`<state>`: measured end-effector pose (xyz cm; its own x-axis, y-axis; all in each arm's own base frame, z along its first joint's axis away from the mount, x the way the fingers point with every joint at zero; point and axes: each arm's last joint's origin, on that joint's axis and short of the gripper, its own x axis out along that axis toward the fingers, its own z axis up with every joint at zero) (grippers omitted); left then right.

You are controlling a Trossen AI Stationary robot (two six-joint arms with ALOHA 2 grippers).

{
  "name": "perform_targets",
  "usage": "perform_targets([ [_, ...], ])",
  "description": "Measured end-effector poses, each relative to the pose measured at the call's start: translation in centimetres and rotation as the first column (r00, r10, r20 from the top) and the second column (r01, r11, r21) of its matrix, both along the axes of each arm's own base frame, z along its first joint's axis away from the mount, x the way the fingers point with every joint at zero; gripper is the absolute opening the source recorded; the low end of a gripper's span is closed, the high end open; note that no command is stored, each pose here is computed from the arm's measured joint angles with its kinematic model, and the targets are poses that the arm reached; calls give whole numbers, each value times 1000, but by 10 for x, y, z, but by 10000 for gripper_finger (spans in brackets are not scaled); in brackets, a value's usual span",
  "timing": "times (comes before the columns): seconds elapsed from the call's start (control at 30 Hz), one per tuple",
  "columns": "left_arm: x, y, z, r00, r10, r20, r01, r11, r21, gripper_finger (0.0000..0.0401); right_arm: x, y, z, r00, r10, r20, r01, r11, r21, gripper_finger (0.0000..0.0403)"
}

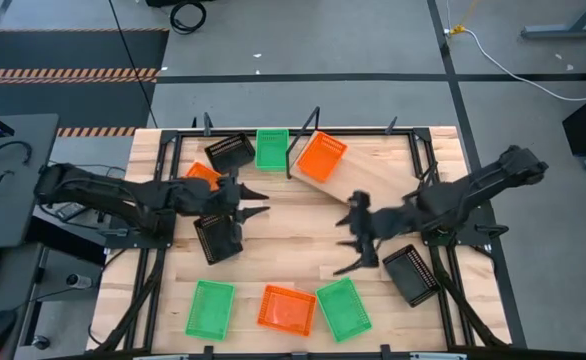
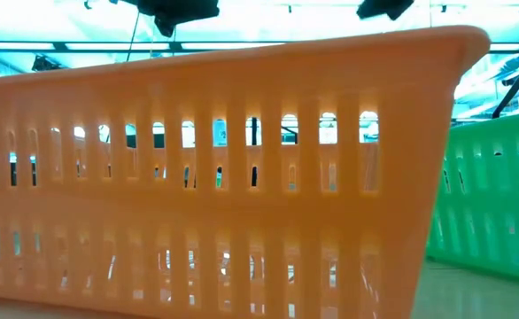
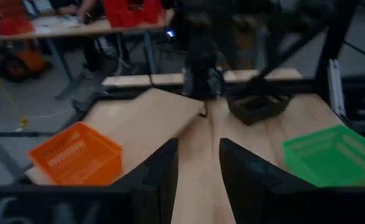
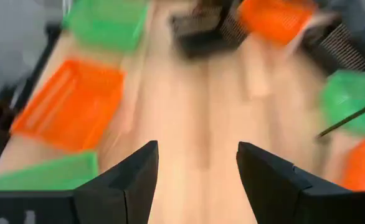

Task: Stack baskets on shelf by color
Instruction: Put the bottom right green basket on the shelf

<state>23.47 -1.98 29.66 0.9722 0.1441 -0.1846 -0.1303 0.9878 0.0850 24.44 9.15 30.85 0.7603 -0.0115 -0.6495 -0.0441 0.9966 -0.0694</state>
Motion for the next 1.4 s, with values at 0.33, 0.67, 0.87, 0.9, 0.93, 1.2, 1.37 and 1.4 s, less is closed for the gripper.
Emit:
perform_targets([
  [0.33,-4,-7,-6,999,-8,-34,8,1000,-1,130,54,51,-43,897,135,-420,-92,989,119,203],
  [0.67,-7,-18,-10,997,10,-72,-10,1000,-1,121,69,77,-98,792,124,-598,-27,985,168,190],
  [0.87,-9,-26,-11,996,-22,-84,21,1000,-19,117,70,85,-109,810,80,-581,-47,996,71,190],
  [0.9,-10,-27,-11,996,-21,-81,20,1000,-24,117,72,85,-110,820,75,-567,-51,997,57,190],
  [0.93,-10,-29,-11,997,-19,-80,17,999,-31,117,73,85,-110,827,70,-557,-58,998,40,190],
  [1.2,-14,-42,-12,997,-34,-75,29,998,-64,117,83,87,-137,801,96,-591,-129,992,-13,190],
  [1.37,-18,-54,-12,997,-25,-69,21,998,-57,117,86,82,-156,780,33,-625,-119,988,-96,189],
  [1.4,-19,-56,-12,997,-22,-69,18,998,-52,117,87,80,-157,781,12,-625,-110,987,-119,189],
])
